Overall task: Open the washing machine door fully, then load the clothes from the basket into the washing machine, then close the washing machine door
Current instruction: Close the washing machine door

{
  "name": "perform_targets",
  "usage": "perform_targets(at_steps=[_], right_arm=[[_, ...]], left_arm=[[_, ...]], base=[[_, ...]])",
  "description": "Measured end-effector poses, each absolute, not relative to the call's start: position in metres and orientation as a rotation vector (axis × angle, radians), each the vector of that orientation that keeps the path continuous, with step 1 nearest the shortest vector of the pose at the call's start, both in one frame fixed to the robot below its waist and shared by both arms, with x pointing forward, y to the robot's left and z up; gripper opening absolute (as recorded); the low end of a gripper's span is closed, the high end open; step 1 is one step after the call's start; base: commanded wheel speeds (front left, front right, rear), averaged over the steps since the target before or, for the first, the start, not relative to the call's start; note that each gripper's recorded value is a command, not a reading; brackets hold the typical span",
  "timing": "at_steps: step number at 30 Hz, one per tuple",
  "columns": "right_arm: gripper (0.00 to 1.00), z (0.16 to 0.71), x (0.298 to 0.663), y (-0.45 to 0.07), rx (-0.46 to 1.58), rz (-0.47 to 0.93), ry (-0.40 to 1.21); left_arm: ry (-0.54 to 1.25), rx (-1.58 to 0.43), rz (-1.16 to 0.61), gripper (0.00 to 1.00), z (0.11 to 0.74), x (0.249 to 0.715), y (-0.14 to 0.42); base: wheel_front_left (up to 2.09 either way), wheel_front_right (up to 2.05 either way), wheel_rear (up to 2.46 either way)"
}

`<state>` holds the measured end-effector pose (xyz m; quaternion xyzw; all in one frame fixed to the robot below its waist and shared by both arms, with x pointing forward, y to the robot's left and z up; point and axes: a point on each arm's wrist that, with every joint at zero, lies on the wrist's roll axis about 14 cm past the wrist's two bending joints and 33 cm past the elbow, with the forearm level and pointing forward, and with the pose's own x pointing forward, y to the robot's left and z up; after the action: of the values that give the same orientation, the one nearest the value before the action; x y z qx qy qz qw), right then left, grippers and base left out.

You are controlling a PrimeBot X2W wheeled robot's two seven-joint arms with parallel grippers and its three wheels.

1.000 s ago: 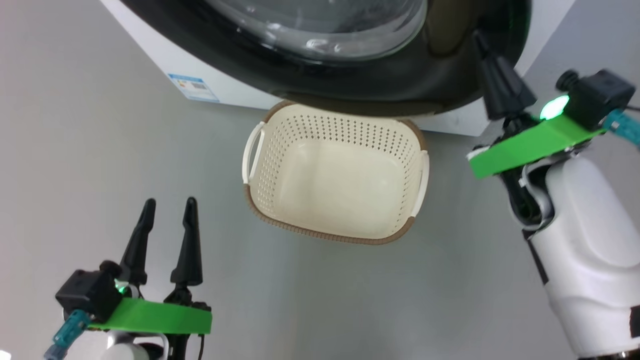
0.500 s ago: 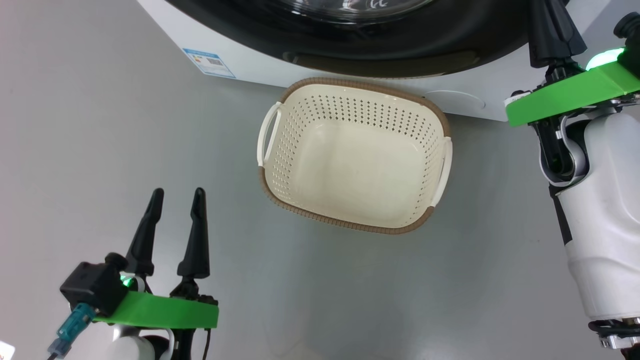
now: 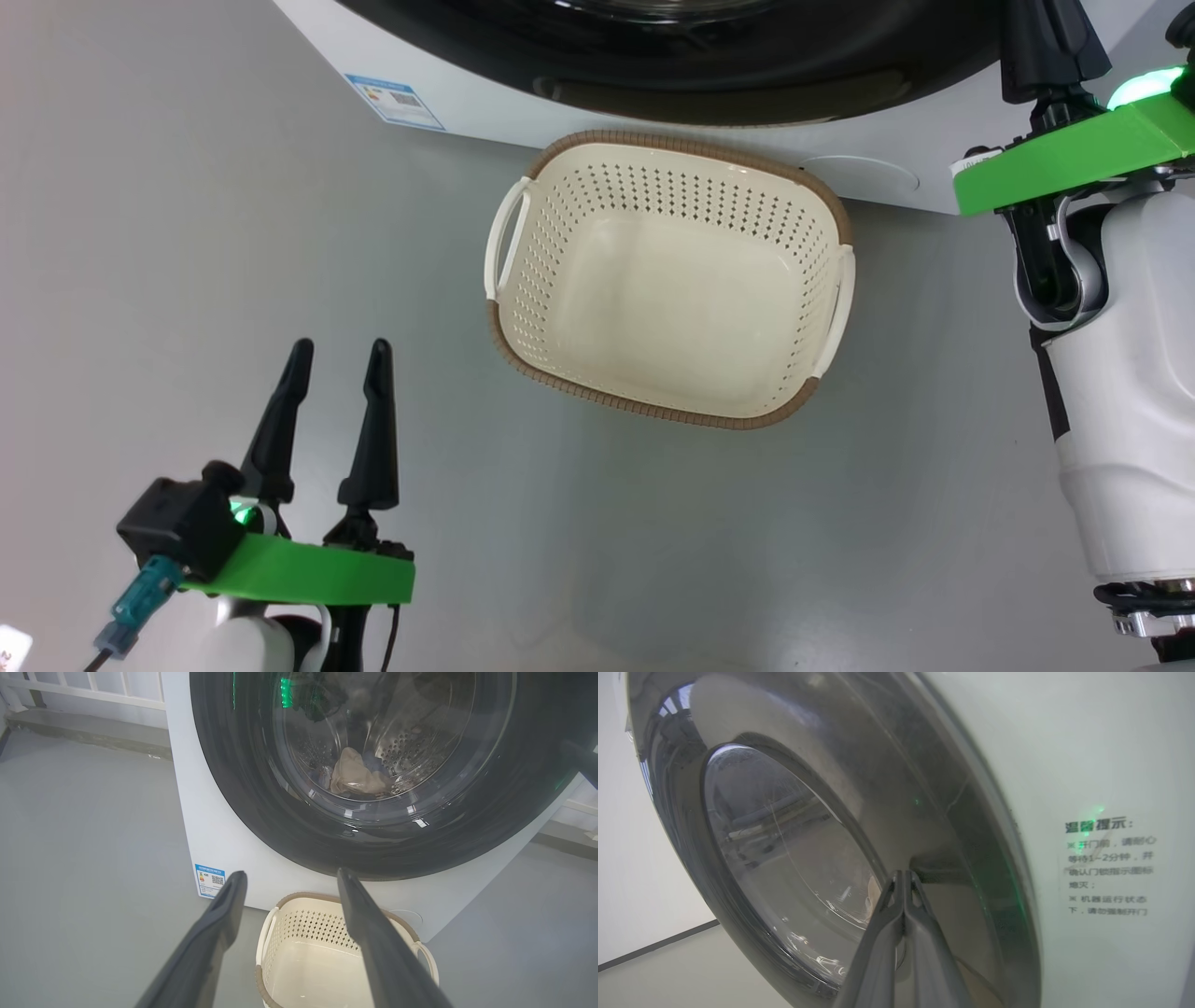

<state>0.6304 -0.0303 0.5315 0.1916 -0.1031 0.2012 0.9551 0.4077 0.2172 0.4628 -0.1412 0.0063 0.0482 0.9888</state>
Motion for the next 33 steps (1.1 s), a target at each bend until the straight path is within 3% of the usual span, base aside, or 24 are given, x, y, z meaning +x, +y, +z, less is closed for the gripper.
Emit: perform_targets(at_steps=[6, 10, 11, 13, 14, 33], right_arm=[[0.0, 0.539, 0.627, -0.029, 0.374, 0.423, -0.221], [0.48, 0.538, 0.611, -0.031, 0.357, 0.43, -0.206], [0.68, 0.533, 0.606, -0.032, 0.353, 0.43, -0.192], [0.96, 0.525, 0.596, -0.034, 0.344, 0.43, -0.166], [1.0, 0.522, 0.591, -0.035, 0.339, 0.429, -0.154], [1.0, 0.491, 0.506, -0.109, 0.311, 0.253, -0.033]], left_arm=[[-0.003, -0.284, 0.09, 1.0, 0.468, 0.41, 0.216], [-0.009, -0.284, 0.098, 1.0, 0.47, 0.407, 0.219], [-0.009, -0.282, 0.099, 1.0, 0.47, 0.406, 0.22], [-0.008, -0.276, 0.101, 1.0, 0.471, 0.405, 0.22], [-0.009, -0.274, 0.102, 1.0, 0.471, 0.404, 0.221], [0.015, -0.24, 0.058, 1.0, 0.468, 0.393, 0.218]], base=[[0.0, 0.0, 0.0], [0.0, 0.0, 0.0], [0.0, 0.0, 0.0], [0.0, 0.0, 0.0], [0.0, 0.0, 0.0], [0.0, 0.0, 0.0]])
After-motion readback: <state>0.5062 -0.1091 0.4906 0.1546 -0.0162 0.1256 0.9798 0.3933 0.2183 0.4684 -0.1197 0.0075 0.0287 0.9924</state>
